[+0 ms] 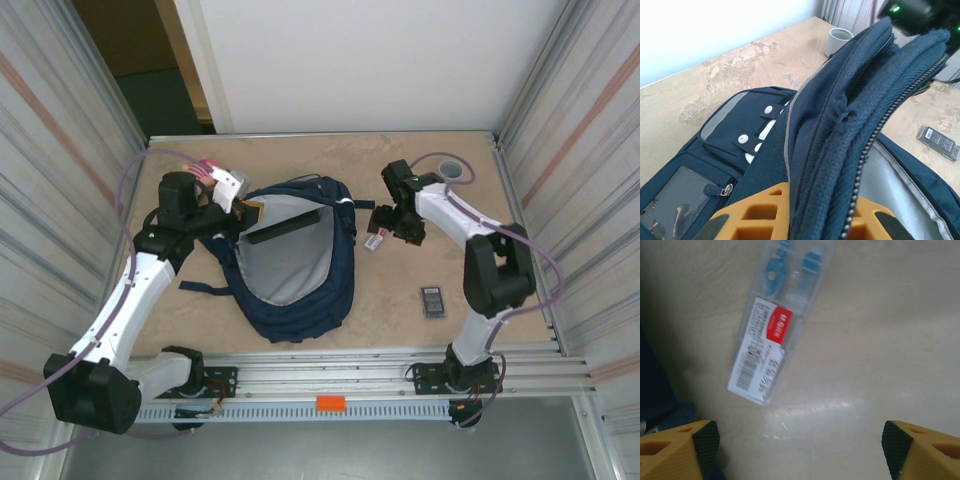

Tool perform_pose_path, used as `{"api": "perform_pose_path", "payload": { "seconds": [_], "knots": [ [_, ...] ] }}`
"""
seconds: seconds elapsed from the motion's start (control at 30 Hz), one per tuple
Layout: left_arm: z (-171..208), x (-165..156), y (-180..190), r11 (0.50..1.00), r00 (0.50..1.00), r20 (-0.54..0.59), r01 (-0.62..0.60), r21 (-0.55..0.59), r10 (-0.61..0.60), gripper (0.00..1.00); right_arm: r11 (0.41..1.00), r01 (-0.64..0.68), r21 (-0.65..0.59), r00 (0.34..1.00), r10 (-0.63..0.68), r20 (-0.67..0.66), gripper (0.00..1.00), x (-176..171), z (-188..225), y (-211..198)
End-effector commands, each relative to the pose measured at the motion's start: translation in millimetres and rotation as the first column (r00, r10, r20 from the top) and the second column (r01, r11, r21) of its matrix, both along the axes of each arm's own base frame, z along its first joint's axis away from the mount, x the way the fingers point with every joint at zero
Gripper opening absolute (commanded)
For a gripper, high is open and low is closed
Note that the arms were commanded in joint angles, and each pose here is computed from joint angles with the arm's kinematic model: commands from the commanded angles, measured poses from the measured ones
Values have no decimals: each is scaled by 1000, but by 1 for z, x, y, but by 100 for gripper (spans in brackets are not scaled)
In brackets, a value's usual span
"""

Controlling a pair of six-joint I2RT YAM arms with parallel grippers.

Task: Pack the student bag

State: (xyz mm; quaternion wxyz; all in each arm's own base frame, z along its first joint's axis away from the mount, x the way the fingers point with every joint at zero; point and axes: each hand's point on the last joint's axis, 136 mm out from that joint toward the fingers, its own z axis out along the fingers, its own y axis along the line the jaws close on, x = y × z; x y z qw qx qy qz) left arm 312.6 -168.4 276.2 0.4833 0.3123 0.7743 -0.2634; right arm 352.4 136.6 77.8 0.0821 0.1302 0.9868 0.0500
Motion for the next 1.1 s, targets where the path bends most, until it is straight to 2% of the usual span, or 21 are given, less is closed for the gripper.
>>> {"api": "perform_pose_path", "payload": {
  "seconds": [0.0,0.2,0.6,0.7,0.87,0.93,1.07],
  "knots": [
    [45,-1,0,999,989,147,14,-50,-7,5,1000,30,2,999,-30,-45,85,8,-14,5],
    [42,1,0,999,990,143,12,-48,-5,6,1000,-8,17,998,9,-54,84,21,-35,13],
    [39,5,-2,998,992,128,14,-56,-6,6,997,7,78,998,-2,-58,80,45,-50,12],
    [38,5,-2,998,992,126,12,-54,-5,6,998,2,60,997,3,-81,72,45,-57,10],
    [38,5,-1,999,992,125,10,-51,-4,6,998,-14,-66,994,6,-110,47,37,-61,-10],
    [37,5,-1,999,992,123,10,-49,-4,6,997,-11,-82,995,3,-100,41,35,-57,-15],
    [39,4,-1,999,992,124,9,-51,-2,6,997,-39,-66,999,38,-17,37,38,-34,-14]
  ]
}}
